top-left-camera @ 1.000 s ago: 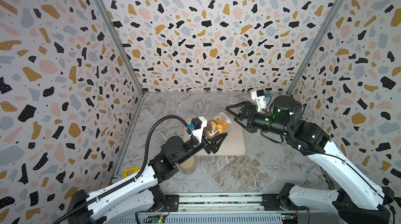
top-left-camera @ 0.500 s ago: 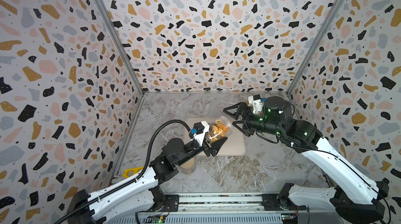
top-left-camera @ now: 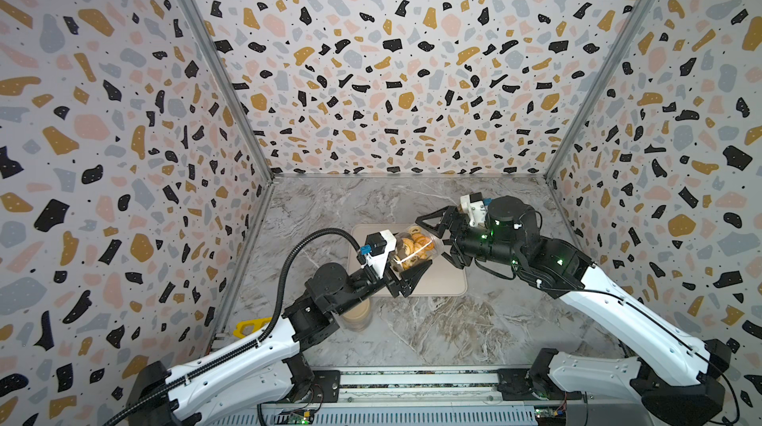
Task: Pour the cookies out of the jar
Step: Unscrew the lid from the jar.
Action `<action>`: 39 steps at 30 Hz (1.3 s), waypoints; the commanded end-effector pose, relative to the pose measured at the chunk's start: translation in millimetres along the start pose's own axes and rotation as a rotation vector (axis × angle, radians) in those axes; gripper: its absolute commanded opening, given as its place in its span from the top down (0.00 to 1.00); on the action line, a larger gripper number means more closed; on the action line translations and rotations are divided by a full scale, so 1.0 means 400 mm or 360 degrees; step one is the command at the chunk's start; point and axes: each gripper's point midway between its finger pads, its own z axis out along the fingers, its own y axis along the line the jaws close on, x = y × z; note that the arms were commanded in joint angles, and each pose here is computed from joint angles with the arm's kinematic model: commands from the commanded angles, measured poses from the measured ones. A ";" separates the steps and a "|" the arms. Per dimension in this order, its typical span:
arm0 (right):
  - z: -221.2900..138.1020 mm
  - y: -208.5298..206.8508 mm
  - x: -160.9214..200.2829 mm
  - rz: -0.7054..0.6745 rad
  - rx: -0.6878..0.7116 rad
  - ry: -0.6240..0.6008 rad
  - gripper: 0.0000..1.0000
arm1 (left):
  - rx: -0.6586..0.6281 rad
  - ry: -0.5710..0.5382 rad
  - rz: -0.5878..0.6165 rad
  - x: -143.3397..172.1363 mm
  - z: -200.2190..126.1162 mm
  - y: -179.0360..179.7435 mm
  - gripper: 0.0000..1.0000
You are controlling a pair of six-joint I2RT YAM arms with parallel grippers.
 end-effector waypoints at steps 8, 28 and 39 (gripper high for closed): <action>-0.033 0.061 0.031 0.0018 -0.0206 0.0041 0.10 | 0.0025 -0.0328 0.0041 -0.146 -0.013 -0.016 1.00; -0.066 0.175 0.027 -0.0273 -0.0486 -0.0027 0.27 | -0.0066 -0.0756 -0.0812 -0.228 -0.059 0.059 1.00; -0.101 0.252 -0.003 -0.0615 -0.0536 -0.0184 0.28 | 0.0089 -0.0947 -0.1175 -0.254 -0.088 0.060 1.00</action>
